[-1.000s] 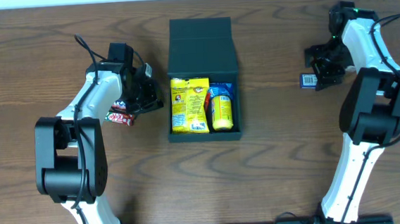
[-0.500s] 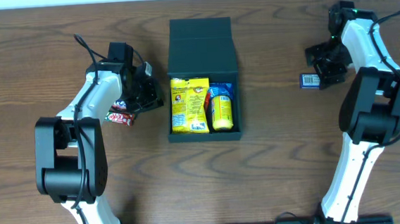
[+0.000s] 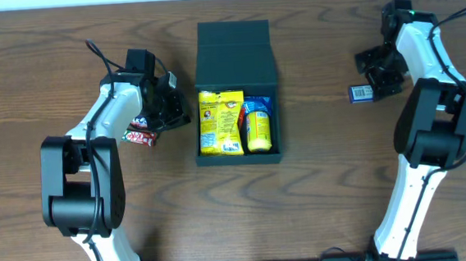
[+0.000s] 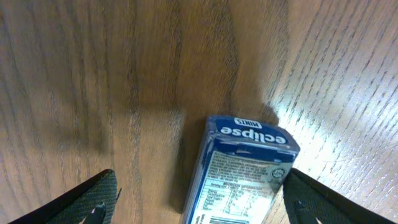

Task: Pack container
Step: 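Grasp the blue eclipse mints tin with the right gripper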

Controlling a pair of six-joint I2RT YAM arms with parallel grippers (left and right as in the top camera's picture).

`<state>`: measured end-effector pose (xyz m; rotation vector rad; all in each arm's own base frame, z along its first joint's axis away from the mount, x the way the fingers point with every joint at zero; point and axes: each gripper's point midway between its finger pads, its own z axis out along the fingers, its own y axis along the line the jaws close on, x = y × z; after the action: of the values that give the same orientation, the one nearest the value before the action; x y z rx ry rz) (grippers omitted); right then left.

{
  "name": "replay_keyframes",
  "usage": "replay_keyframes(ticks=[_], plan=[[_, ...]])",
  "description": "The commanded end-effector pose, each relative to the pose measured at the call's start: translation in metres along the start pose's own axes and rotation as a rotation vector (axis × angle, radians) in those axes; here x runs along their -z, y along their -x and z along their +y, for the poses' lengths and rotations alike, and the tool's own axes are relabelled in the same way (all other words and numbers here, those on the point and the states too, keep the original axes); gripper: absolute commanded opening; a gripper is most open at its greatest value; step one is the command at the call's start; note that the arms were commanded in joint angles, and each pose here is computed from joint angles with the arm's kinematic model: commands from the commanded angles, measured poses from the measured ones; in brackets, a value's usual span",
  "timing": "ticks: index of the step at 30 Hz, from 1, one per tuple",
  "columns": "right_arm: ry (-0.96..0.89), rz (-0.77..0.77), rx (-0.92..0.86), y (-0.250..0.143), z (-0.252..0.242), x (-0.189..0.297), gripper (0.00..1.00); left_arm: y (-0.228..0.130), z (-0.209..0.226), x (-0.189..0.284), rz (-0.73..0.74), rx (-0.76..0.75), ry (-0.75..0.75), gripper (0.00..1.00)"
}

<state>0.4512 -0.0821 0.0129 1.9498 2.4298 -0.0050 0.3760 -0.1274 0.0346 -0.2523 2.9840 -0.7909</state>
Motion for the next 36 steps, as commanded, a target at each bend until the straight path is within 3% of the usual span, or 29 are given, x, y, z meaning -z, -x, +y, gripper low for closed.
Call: replay_keyframes(ticks=[1,16,25,32,36], plan=[[-0.021,-0.015,0.025,-0.004,0.000,-0.005,0.85,-0.001,0.004,-0.002,0.003,0.007,0.012,0.06],[-0.066,0.012,0.038,-0.016,-0.013,-0.017,0.76,-0.001,0.004,-0.002,0.004,0.006,0.012,0.06],[-0.091,0.022,0.046,-0.019,-0.021,-0.024,0.63,-0.001,0.004,-0.002,0.005,0.007,0.013,0.06],[-0.095,0.035,0.087,-0.021,-0.022,-0.024,0.47,-0.001,0.004,-0.002,0.004,0.007,0.013,0.06],[-0.081,0.068,0.150,-0.026,-0.019,-0.020,0.30,-0.001,0.004,-0.002,0.004,0.007,0.013,0.06]])
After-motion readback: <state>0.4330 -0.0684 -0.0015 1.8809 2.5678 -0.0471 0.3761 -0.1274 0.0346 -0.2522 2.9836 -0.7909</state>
